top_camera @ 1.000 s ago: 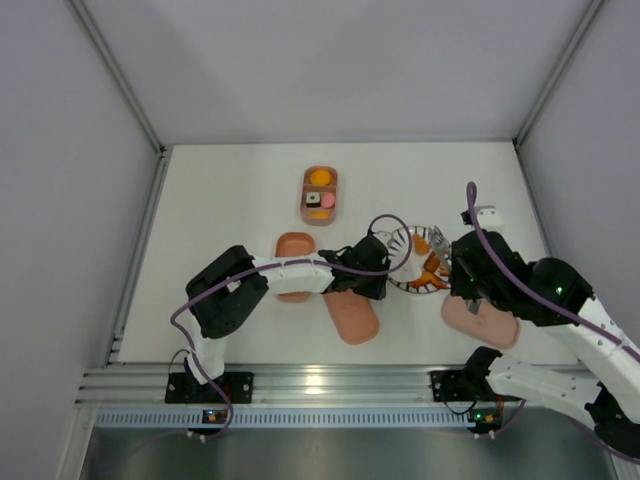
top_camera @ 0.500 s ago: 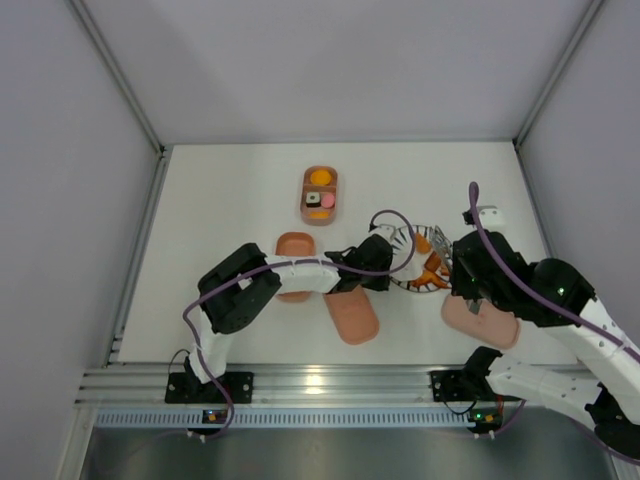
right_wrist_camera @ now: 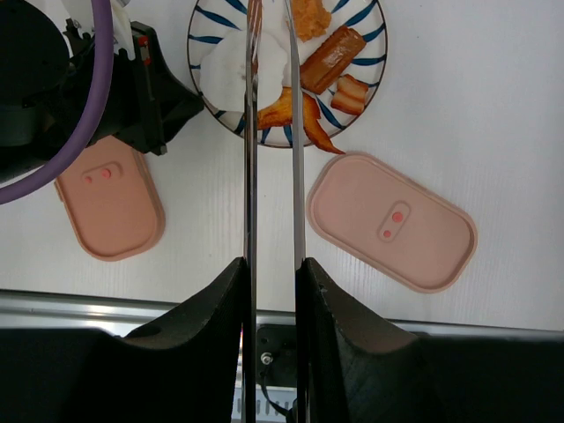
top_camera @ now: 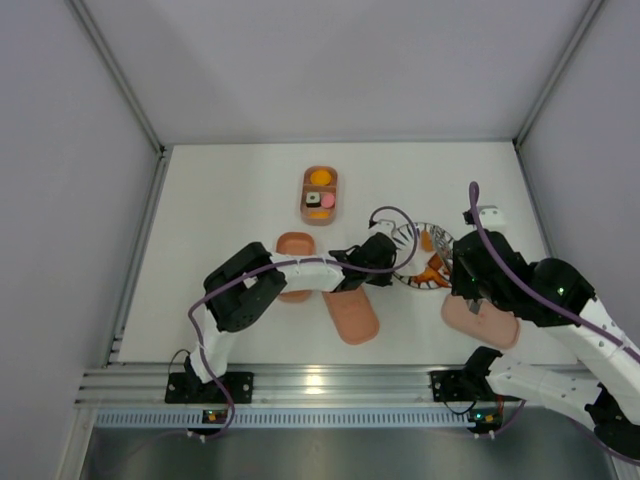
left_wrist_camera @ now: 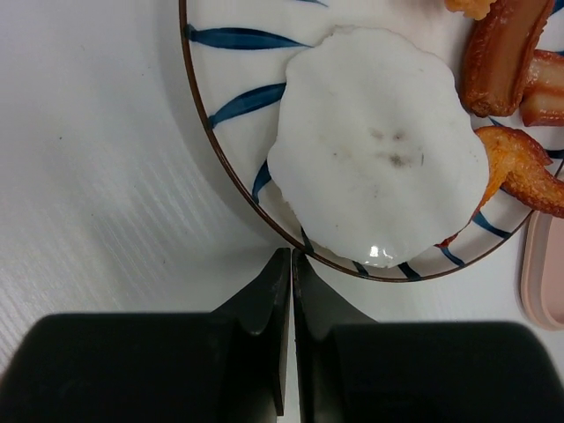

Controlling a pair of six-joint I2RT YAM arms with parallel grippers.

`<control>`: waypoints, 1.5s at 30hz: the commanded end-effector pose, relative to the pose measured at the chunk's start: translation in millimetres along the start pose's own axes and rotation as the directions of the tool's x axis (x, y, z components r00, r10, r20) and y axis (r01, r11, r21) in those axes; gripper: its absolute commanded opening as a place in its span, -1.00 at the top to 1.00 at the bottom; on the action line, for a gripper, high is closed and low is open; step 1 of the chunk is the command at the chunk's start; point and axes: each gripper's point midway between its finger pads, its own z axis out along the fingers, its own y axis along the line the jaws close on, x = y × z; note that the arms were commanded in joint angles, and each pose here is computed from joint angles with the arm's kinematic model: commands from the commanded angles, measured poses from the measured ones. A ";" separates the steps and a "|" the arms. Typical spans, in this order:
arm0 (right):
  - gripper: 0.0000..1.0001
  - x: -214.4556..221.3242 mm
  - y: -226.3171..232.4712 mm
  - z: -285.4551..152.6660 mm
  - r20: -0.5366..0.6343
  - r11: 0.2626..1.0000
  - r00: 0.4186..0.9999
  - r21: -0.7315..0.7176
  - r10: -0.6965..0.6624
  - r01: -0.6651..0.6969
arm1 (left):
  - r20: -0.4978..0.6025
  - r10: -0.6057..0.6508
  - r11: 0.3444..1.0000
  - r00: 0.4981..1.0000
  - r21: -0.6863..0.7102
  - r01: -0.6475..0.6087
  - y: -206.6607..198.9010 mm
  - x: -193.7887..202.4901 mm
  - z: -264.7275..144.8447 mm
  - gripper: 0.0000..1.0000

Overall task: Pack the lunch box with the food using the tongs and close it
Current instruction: Move the plate to the center of the board.

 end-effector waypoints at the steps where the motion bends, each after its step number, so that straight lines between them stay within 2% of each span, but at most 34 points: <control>1: 0.38 18.9 -29.5 -15.1 -0.086 0.995 0.995 0.085 -0.051 0.058 | 0.050 -0.029 0.999 0.998 -0.029 0.030 3.7 -14.9 13.2 0.83; 15: 0.38 19.3 -29.2 -8.9 -0.108 0.990 0.992 0.116 -0.071 0.083 | 0.107 -0.111 0.994 0.988 0.020 0.109 5.8 -70.8 35.4 0.80; 26: 0.35 16.2 -28.8 -4.9 -0.115 0.985 0.990 0.139 -0.084 0.100 | 0.126 -0.093 0.988 0.988 0.137 0.076 -22.4 -106.5 55.2 0.74; 33: 0.33 12.9 -26.5 -0.3 -0.134 0.979 0.985 0.158 -0.111 0.131 | 0.156 -0.114 0.983 0.981 0.164 0.089 -24.4 -132.1 62.2 0.70; 38: 0.30 5.7 -22.8 4.8 -0.161 0.966 0.974 0.177 -0.161 0.189 | 0.210 -0.137 0.984 0.968 0.140 0.109 -5.8 -163.5 46.4 0.66; 41: 0.28 5.6 -20.8 7.1 -0.178 0.962 0.967 0.176 -0.180 0.211 | 0.272 -0.149 0.985 0.951 0.131 0.116 1.0 -195.1 13.7 0.56; 45: 0.27 11.4 -16.8 9.8 -0.200 0.963 0.961 0.150 -0.192 0.224 | 0.284 -0.137 0.990 0.949 0.071 0.122 22.5 -199.5 -15.3 0.47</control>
